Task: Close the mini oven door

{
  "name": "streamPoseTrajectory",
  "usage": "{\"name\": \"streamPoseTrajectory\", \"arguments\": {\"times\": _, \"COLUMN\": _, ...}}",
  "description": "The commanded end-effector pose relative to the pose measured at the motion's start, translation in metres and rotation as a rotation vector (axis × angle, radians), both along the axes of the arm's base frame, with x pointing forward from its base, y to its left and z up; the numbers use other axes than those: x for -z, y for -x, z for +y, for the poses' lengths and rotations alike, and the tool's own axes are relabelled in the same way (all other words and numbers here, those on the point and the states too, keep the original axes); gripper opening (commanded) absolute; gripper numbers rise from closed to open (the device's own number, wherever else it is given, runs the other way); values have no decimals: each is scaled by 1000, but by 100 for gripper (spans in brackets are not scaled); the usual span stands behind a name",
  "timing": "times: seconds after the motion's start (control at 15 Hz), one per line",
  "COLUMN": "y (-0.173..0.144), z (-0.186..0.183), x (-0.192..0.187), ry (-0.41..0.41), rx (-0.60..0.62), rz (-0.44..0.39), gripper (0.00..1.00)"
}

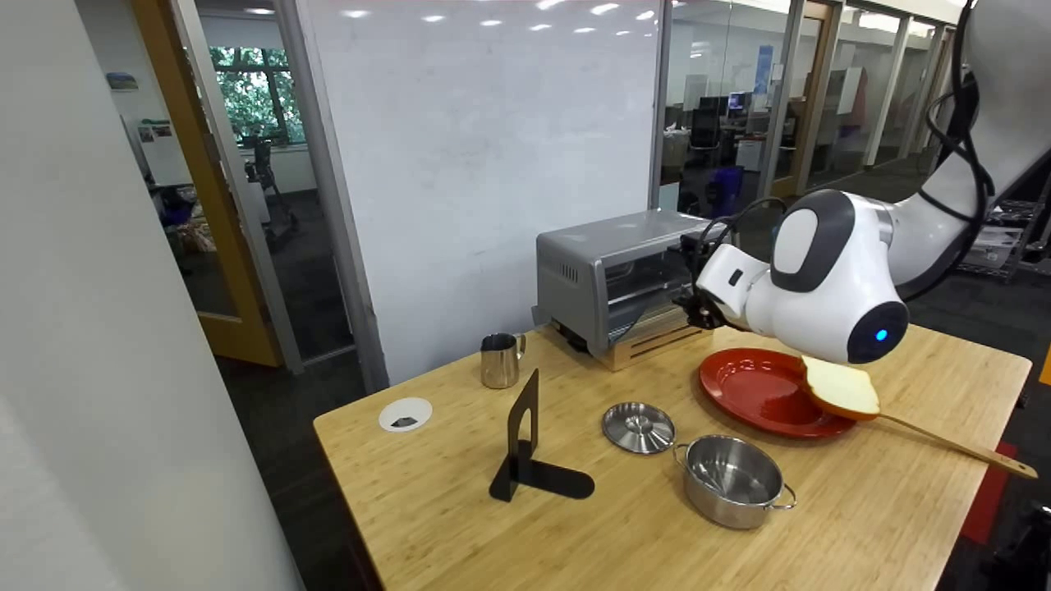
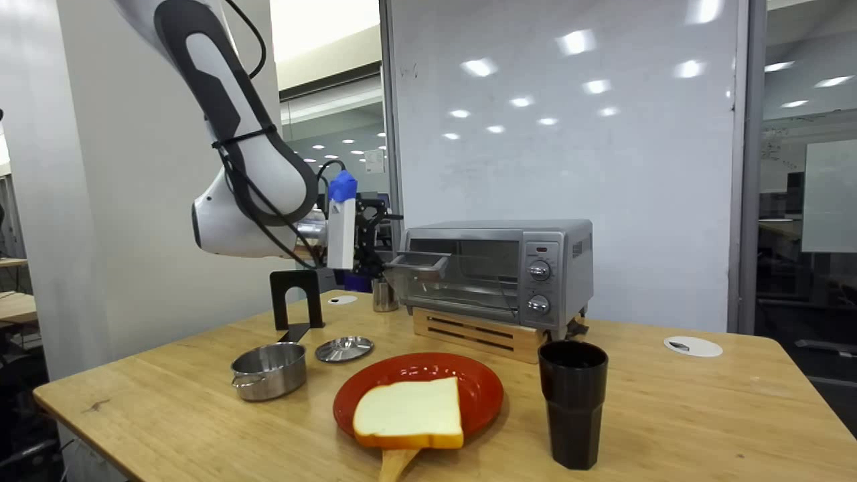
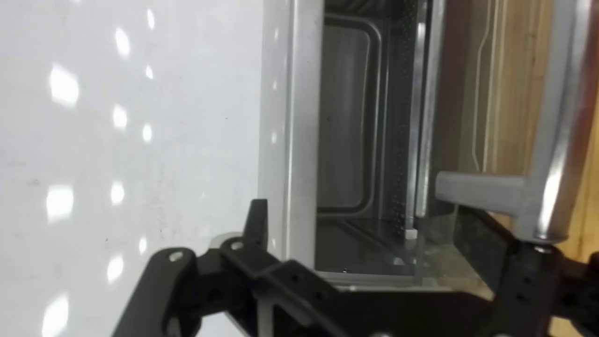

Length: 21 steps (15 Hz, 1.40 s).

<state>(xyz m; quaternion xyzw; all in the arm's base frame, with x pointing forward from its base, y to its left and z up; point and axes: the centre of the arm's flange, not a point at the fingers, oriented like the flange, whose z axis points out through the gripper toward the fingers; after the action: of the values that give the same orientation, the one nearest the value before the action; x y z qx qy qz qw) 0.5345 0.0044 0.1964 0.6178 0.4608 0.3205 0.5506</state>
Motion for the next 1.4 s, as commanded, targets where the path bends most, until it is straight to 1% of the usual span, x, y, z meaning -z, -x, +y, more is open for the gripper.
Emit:
{"name": "streamPoseTrajectory", "arguments": {"times": 0.0, "y": -26, "z": -21, "x": -17, "ry": 19, "rx": 39, "rz": -43, "gripper": 100}}
{"name": "streamPoseTrajectory", "arguments": {"times": 0.33, "y": -37, "z": -27, "x": -28, "ry": 31, "rx": 45, "rz": -78, "gripper": 100}}
{"name": "streamPoseTrajectory", "arguments": {"times": 0.87, "y": -52, "z": -26, "x": -37, "ry": 27, "rx": 55, "rz": -92, "gripper": 100}}
{"name": "streamPoseTrajectory", "arguments": {"times": 1.33, "y": -88, "z": -25, "x": -38, "ry": 53, "rx": 77, "rz": -95, "gripper": 100}}
